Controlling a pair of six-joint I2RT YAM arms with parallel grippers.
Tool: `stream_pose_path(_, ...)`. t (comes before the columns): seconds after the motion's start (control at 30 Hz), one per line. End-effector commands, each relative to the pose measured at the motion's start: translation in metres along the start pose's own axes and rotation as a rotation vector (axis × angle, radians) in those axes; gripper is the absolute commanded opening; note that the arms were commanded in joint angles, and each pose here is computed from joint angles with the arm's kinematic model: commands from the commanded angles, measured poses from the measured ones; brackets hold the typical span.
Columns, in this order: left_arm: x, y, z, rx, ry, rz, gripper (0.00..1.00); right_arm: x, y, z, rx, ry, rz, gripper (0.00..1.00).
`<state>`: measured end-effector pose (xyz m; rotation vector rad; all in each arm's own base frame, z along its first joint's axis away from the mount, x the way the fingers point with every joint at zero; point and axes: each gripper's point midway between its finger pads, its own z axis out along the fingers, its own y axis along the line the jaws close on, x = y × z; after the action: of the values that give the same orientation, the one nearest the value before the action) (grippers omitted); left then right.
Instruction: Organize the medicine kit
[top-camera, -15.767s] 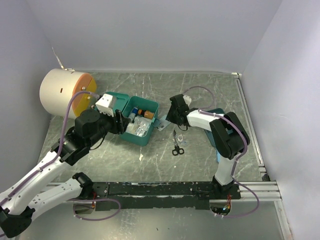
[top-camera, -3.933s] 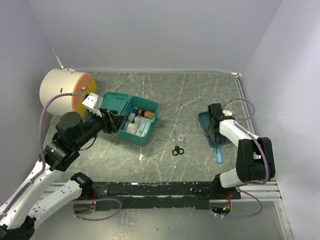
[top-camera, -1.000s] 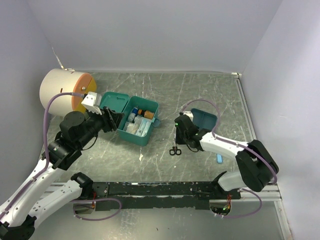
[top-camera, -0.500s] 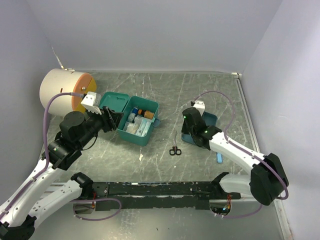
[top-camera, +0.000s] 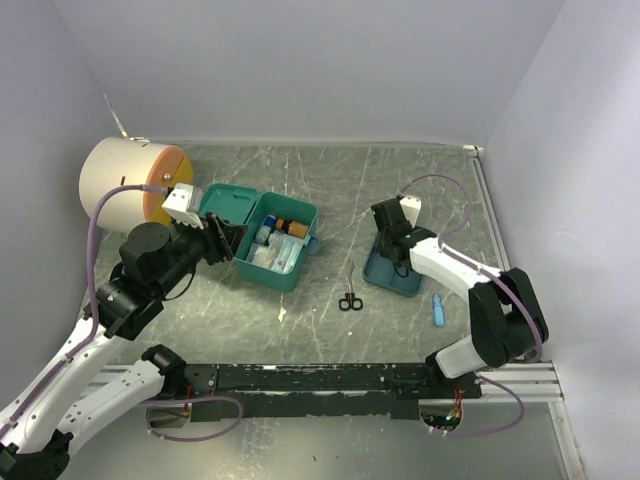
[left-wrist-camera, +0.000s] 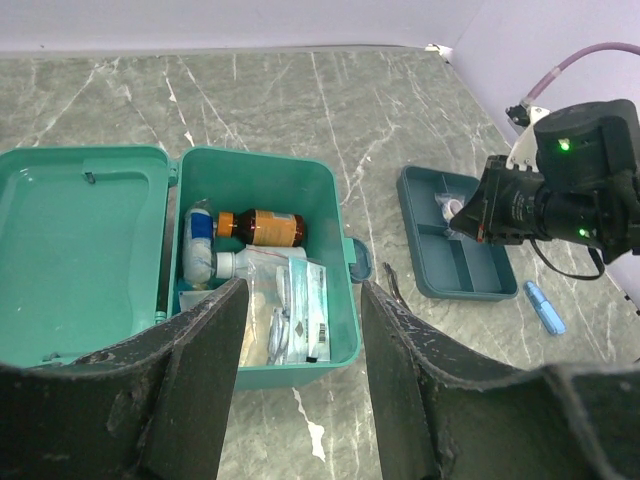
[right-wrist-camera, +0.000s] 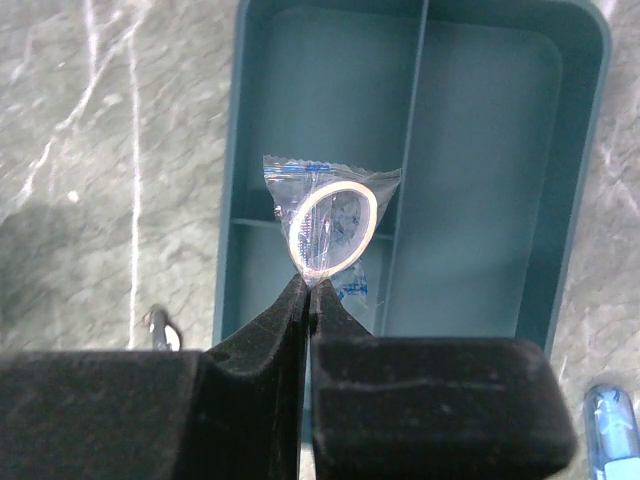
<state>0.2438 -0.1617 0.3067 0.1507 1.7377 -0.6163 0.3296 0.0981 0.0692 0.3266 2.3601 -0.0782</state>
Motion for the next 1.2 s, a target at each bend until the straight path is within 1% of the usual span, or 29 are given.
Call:
stream_pose_path(0.0,-0.004,0.000,0.002,0.001,-0.018,-0.002,0.60,-0.024,-0.004,0.017,0.045,-0.036,0.016,0.00)
stream_pose_path(0.3,-0.004,0.001,0.001,-0.005,-0.015,-0.001,0.60,-0.022,0.010,0.055,0.031,0.026,-0.029,0.00)
stream_pose_path(0.47,-0.004,0.001,0.001,-0.007,-0.018,-0.001,0.60,-0.019,0.005,0.065,0.064,0.023,-0.039,0.10)
stream_pose_path(0.53,-0.003,0.001,0.001,-0.007,-0.012,0.001,0.60,-0.029,0.007,0.066,0.068,0.007,-0.029,0.10)
stream_pose_path(0.67,-0.003,0.001,0.001,-0.005,-0.010,0.001,0.60,-0.029,0.008,0.069,0.065,0.018,-0.029,0.12)
stream_pose_path(0.77,-0.003,0.001,0.001,-0.007,-0.009,0.000,0.60,-0.029,0.009,0.064,0.061,0.036,-0.015,0.21)
stream_pose_path(0.8,-0.003,0.001,0.001,-0.006,-0.009,0.001,0.60,-0.030,0.008,0.060,0.062,0.031,-0.007,0.25)
stream_pose_path(0.83,-0.003,0.001,0.001,-0.007,-0.010,0.001,0.60,-0.033,0.007,0.056,0.061,0.020,0.003,0.32)
stream_pose_path(0.9,-0.004,0.001,0.000,-0.007,-0.011,-0.001,0.60,-0.039,0.004,0.046,0.055,0.000,0.019,0.39)
stream_pose_path(0.97,-0.004,0.000,0.000,-0.003,-0.014,-0.003,0.60,-0.044,0.003,0.036,0.045,-0.014,0.026,0.42)
stream_pose_path(1.1,-0.004,0.000,0.000,-0.002,-0.015,-0.003,0.60,-0.045,0.005,0.020,0.004,-0.007,0.027,0.42)
stream_pose_path(1.17,-0.005,0.000,-0.001,-0.002,-0.016,-0.003,0.60,-0.031,0.007,0.013,-0.034,0.026,0.013,0.42)
